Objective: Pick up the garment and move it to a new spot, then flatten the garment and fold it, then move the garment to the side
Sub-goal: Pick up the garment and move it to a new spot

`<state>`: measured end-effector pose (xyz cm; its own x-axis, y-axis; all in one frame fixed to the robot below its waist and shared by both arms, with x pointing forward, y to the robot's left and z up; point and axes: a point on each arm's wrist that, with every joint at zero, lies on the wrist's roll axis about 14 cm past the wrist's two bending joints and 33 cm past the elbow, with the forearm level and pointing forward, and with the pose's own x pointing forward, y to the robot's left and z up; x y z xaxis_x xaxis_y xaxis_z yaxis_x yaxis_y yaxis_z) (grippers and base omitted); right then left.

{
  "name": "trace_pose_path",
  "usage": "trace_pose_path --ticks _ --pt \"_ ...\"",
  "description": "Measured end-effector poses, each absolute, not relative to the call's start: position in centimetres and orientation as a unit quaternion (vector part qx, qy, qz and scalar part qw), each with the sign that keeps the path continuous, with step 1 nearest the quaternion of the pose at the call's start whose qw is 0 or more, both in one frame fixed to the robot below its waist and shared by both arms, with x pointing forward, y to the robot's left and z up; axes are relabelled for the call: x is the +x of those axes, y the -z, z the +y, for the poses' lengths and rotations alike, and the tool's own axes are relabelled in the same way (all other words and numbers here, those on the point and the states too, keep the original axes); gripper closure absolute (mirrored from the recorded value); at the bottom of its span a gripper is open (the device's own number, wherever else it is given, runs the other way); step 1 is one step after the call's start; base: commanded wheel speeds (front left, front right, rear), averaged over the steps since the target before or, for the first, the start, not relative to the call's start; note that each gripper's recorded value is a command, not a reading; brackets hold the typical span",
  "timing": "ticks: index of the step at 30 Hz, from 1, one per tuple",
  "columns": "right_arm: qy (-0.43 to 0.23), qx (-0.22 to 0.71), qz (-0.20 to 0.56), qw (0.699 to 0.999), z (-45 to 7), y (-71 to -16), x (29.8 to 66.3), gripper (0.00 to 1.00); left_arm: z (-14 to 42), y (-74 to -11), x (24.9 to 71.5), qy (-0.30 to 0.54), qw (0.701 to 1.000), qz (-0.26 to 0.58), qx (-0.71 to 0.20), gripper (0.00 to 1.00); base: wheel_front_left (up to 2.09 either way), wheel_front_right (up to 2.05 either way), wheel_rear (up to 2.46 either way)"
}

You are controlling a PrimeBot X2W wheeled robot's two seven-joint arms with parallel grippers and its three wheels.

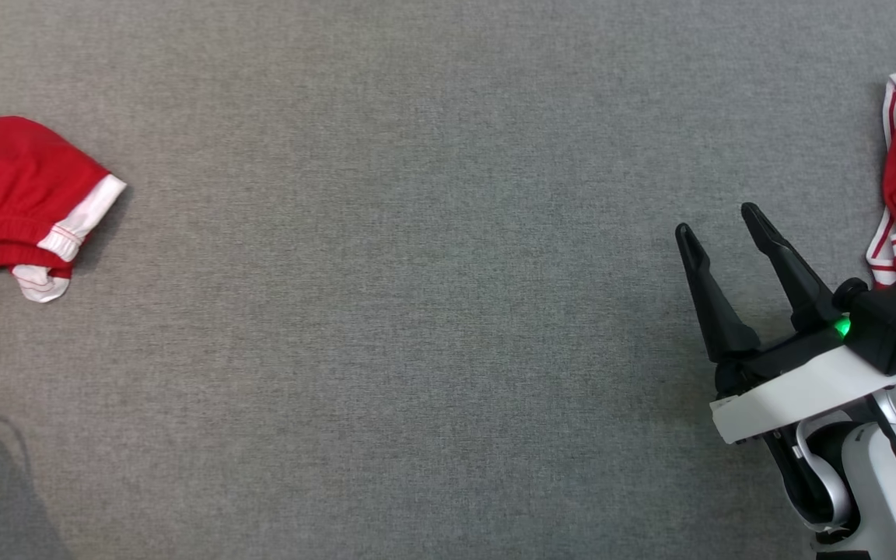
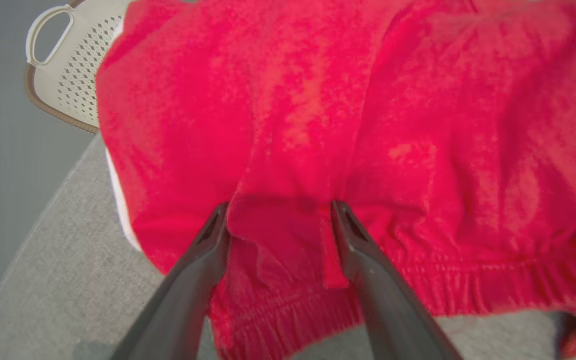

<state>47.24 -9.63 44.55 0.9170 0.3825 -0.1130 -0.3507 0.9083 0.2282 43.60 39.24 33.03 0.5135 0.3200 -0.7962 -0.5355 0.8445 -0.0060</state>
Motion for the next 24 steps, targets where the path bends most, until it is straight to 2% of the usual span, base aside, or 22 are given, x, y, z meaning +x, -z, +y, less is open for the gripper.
trace_pose_path --ticks 3,4,5,14,24 --pt "-0.181 0.098 0.083 0.975 -10.2 -44.0 47.2 0.0 39.1 -32.4 43.9 -0.244 0.855 0.441 -0.126 0.0 0.0 0.0 0.0" --pt "-0.18 0.097 0.085 0.975 -10.3 -43.9 47.1 0.0 39.1 -32.3 43.9 -0.244 0.855 0.441 -0.125 0.31 0.0 0.0 0.0" --pt "-0.179 0.097 0.085 0.975 -10.3 -43.9 47.1 0.0 39.0 -32.3 43.9 -0.242 0.855 0.441 -0.125 1.0 0.0 0.0 0.0" --pt "-0.187 0.096 0.071 0.975 -9.8 -45.3 46.6 0.0 38.8 -34.8 44.8 -0.225 0.883 0.397 -0.106 1.0 0.0 0.0 0.0" --pt "-0.182 0.109 0.042 0.976 -10.0 -48.6 43.6 0.0 38.7 -45.5 47.8 -0.161 0.947 0.275 -0.031 1.0 0.0 0.0 0.0"
